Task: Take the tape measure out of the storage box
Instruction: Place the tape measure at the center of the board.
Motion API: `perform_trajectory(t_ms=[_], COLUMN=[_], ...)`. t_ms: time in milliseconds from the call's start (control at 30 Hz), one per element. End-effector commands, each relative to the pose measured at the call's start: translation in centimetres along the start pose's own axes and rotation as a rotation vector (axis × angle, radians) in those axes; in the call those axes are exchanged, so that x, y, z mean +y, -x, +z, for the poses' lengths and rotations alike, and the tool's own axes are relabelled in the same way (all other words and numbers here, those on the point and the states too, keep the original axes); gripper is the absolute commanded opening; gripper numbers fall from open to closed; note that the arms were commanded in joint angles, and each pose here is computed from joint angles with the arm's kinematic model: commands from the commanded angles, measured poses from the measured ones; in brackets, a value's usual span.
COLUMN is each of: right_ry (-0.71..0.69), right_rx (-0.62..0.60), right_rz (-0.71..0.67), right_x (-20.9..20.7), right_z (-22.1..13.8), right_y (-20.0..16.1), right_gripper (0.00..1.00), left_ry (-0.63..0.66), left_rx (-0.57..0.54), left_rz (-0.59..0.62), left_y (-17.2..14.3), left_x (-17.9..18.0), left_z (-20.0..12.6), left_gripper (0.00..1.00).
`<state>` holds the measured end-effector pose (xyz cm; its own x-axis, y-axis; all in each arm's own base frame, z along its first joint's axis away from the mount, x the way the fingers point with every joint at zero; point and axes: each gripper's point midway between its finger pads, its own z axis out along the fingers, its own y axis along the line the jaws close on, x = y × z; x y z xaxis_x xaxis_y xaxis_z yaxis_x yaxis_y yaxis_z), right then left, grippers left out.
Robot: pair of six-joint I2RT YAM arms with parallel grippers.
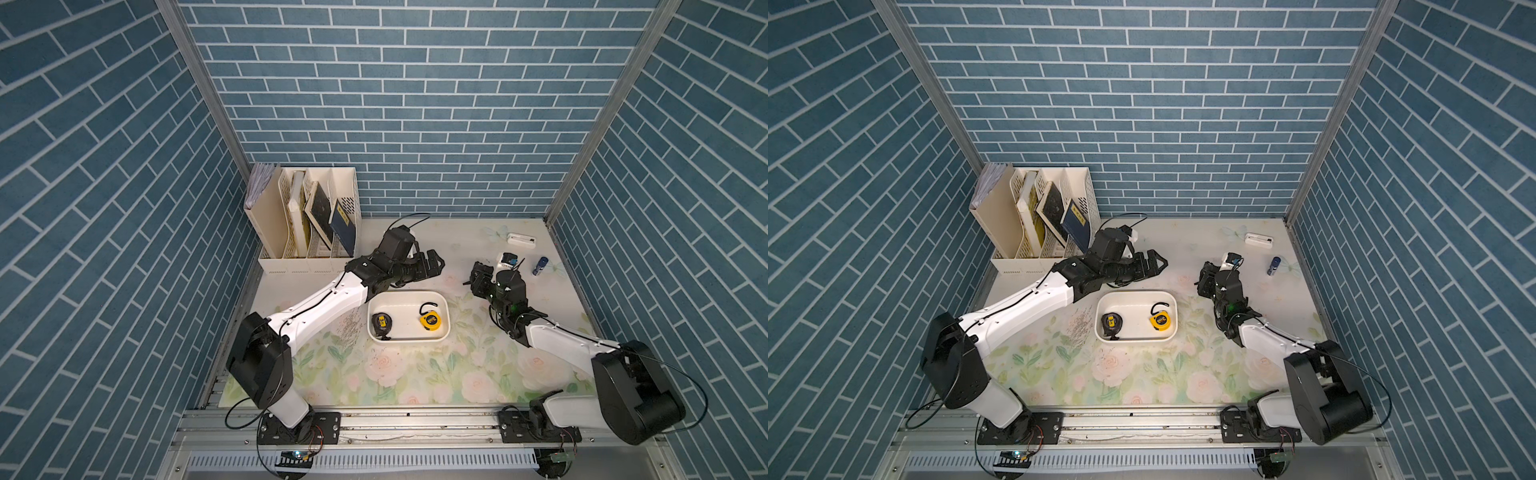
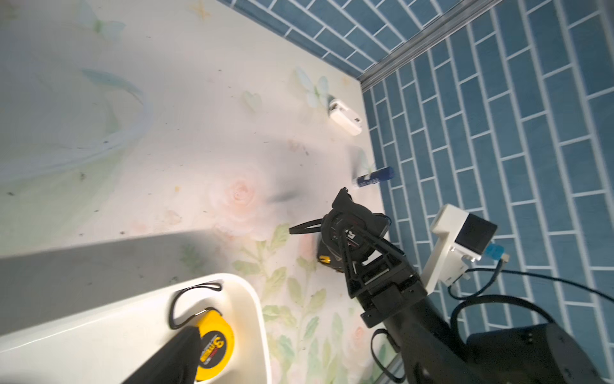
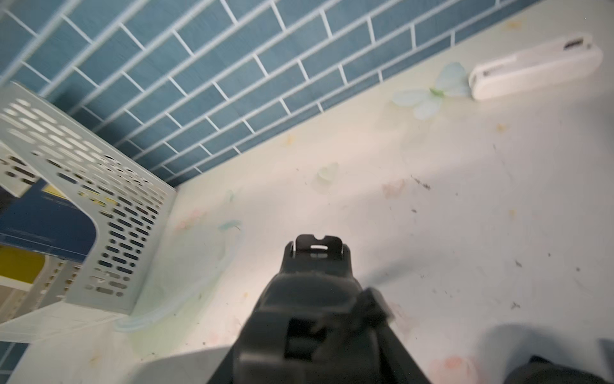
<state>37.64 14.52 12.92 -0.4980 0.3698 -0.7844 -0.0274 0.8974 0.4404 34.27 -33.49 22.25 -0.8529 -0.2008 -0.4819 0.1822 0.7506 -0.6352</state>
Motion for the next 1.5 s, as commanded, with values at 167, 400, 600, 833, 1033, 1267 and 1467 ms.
perform_trajectory(t_ms=[167,400,600,833,1033,1267,1467], right_ry=[0.023,-0.018,-0.047,-0.087,-0.110,-0.111,-0.109], right_rx=[0.092,0.157,0.221,0.269,0.292,0.291,0.288], right_rz=[0.078,0.152,0.216,0.262,0.282,0.291,0.297], right_x=[1.7,0.3,-1.2,-2.7,-3.2,-3.3,-3.2], right_z=[3.4,4.0,4.6,4.9,4.3,3.7,3.3], right_y=[-0.7,-2.6,-4.4,-5.6,-6.2,-6.3,-6.2], right_gripper=[0.00,0.00,0.00,0.00,0.10,0.51,0.75], left_ry=[0.319,0.369,0.415,0.433,0.436,0.443,0.435], left_rx=[0.103,0.141,0.169,0.182,0.187,0.184,0.182], left_rz=[0.214,0.233,0.275,0.304,0.311,0.314,0.315], left_y=[-3.8,-5.3,-6.1,-6.5,-6.6,-6.5,-6.4], left_x=[5.1,6.7,7.3,7.3,7.4,7.3,7.2], left_z=[1.3,1.5,2.1,2.5,2.6,2.6,2.6], left_gripper=[0.95,0.94,0.94,0.95,0.95,0.95,0.96])
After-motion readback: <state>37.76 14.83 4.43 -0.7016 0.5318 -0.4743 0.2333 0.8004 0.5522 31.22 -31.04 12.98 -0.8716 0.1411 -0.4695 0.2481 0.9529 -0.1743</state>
